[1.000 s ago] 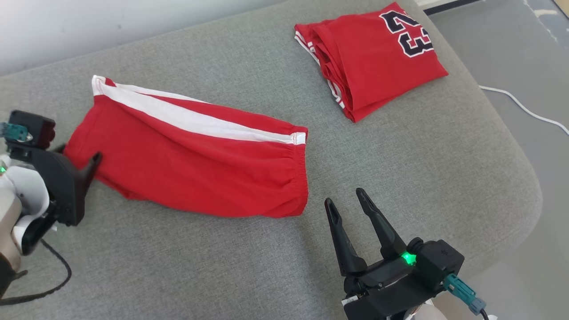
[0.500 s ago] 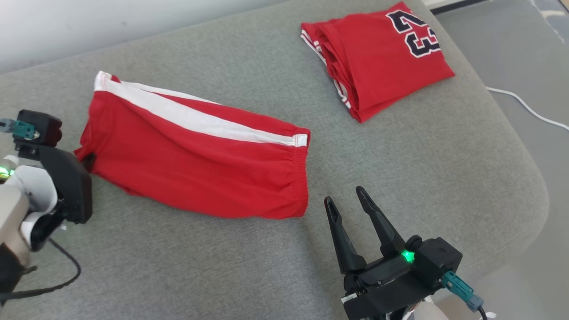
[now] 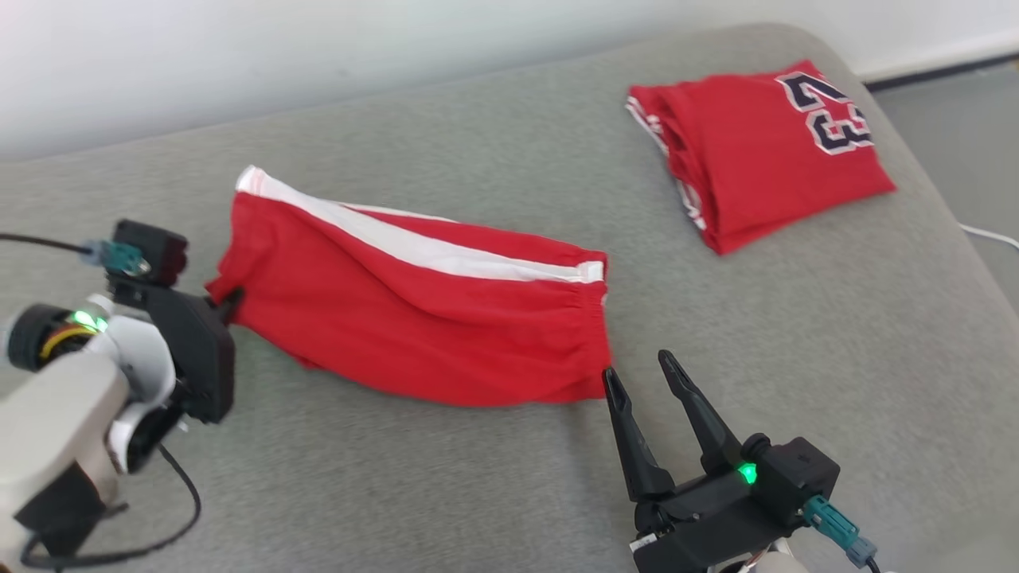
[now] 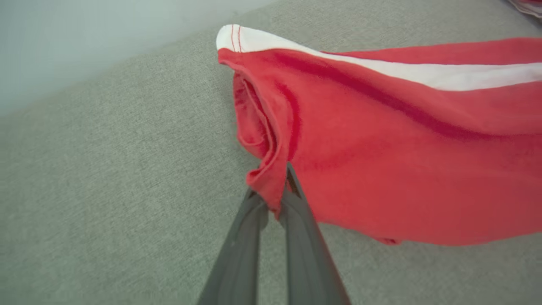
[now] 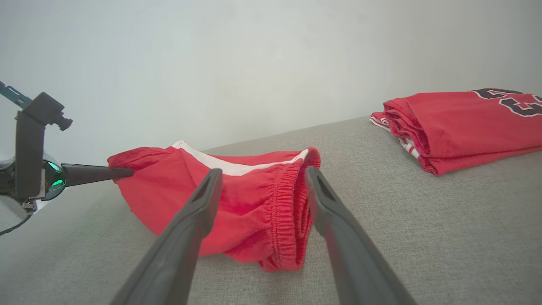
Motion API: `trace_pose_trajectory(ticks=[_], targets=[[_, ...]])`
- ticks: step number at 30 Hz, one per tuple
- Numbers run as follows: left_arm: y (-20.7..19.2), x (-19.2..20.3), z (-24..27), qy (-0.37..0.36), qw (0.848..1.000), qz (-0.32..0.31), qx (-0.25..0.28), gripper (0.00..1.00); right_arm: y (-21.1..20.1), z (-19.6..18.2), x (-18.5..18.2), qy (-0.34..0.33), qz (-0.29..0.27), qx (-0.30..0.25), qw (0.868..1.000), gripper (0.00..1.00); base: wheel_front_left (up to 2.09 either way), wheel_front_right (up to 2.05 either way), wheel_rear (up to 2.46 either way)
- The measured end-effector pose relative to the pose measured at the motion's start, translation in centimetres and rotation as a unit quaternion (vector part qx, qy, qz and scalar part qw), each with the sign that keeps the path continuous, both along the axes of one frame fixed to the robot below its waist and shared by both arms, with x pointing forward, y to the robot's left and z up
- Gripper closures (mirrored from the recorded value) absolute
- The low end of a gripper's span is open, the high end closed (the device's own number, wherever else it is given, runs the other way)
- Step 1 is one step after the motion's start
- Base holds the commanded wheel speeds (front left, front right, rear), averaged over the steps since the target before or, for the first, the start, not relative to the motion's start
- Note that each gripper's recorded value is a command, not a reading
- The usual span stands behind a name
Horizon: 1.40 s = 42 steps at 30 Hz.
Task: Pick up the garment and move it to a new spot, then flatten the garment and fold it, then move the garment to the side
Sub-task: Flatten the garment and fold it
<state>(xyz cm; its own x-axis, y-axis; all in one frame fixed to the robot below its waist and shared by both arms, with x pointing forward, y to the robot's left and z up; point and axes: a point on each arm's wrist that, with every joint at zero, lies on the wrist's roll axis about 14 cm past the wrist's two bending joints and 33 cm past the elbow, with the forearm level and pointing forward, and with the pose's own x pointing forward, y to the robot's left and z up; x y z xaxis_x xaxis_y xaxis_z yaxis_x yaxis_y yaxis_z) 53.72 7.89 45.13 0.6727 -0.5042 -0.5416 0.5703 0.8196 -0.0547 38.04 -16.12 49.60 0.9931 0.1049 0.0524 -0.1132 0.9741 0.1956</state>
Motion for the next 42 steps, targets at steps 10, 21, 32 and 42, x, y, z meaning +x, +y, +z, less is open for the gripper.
trace_pose_trajectory(ticks=[10,21,32,42], targets=[[3.2,-4.9,0.6,-0.007,0.998,0.051,-0.031,1.00,2.1,0.0,0.4,-0.003,0.033,0.006,0.999,0.00,0.00,0.00,0.00],[4.7,-11.3,-1.3,0.024,0.988,0.122,-0.088,1.00,2.7,-0.5,0.3,0.004,0.042,0.011,0.999,0.00,0.00,0.00,0.00],[5.0,-11.7,-0.1,-0.039,0.979,0.157,-0.123,0.00,2.6,-0.1,0.1,-0.004,0.051,-0.006,0.999,0.00,0.00,0.00,0.00],[7.9,-10.2,5.3,-0.167,0.951,0.213,-0.151,0.00,1.2,1.4,-0.5,-0.026,0.033,-0.011,0.999,0.00,0.00,0.00,0.00]])
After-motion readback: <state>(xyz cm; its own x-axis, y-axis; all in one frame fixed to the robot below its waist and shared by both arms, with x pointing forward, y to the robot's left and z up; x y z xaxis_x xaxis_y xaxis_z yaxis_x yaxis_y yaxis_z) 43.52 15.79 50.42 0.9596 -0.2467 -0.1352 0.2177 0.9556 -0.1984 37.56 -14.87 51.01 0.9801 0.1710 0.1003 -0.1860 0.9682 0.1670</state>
